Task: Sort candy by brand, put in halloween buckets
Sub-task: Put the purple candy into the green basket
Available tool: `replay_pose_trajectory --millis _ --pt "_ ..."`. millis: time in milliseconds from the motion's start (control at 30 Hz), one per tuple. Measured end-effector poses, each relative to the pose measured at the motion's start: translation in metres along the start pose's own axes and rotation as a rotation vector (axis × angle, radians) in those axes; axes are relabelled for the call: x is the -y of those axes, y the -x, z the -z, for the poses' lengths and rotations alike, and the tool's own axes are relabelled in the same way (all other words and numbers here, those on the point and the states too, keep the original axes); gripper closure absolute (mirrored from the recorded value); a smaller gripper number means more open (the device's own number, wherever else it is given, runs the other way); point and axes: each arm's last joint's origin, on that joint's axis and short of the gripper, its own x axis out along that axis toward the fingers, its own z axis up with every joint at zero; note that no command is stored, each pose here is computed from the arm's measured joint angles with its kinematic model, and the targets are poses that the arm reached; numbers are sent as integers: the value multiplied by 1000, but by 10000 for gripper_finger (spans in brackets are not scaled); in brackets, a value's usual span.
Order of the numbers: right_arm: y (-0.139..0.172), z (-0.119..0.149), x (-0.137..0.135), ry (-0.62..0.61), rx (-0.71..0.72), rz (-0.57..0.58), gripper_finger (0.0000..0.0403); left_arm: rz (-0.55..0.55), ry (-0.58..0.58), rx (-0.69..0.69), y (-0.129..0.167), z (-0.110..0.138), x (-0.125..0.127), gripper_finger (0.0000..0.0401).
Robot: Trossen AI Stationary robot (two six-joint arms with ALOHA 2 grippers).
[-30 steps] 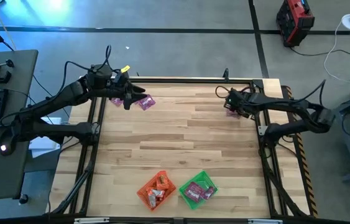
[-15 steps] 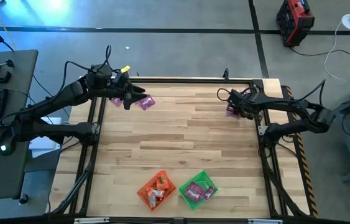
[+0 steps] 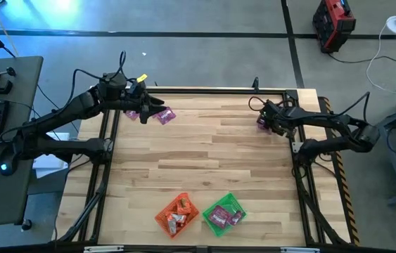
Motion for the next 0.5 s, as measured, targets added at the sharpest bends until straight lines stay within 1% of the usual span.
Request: replay_pose_trajectory --millis 67,167,200,233,333,400,433,500 --pt "0 0 1 16 -1 5 292 0 0 0 0 0 0 219" --pt "0 1 2 48 -2 21 370 0 10 0 0 0 0 219" --pt "-1 1 2 71 -3 22 385 0 12 0 0 0 0 219" --pt "0 1 2 88 -4 21 391 0 16 0 0 0 0 219" --pt "3 0 3 112 -8 -1 391 0 17 0 0 0 0 219" --pt "11 2 3 160 -22 -27 399 0 17 0 0 0 0 219" --pt "17 1 1 180 -14 -51 400 0 17 0 0 0 0 219" --pt "36 -3 -9 200 33 -158 400 0 17 0 0 0 0 219"
